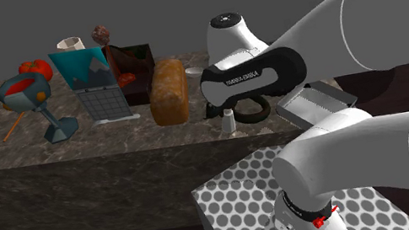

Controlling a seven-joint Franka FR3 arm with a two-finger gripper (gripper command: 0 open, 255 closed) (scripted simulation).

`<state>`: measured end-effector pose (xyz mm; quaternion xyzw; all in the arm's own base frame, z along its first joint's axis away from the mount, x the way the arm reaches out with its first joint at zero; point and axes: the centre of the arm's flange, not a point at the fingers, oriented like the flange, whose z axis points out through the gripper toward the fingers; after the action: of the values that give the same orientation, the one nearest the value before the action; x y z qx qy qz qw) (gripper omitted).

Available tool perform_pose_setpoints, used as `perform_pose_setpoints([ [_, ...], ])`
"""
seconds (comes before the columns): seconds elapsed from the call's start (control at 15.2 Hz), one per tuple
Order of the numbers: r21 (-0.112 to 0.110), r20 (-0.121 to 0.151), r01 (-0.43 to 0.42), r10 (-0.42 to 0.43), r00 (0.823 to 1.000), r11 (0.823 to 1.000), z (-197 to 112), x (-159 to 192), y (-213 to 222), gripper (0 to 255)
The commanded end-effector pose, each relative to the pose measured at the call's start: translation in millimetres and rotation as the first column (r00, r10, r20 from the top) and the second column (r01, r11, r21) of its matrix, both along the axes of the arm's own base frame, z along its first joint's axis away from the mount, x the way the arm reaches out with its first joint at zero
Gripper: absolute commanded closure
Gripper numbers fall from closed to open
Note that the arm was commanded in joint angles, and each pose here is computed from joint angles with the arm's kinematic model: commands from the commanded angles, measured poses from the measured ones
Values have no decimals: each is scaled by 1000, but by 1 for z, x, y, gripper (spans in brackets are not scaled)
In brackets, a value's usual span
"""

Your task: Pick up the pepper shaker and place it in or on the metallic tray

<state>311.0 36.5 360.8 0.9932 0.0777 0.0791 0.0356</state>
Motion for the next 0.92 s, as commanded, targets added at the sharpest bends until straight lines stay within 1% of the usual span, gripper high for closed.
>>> perform_pose_setpoints([
  [0.0,0,-1,0,0,1000,1000,5,0,0,255],
  [0.86,0,-1,0,0,1000,1000,74,0,0,255],
])
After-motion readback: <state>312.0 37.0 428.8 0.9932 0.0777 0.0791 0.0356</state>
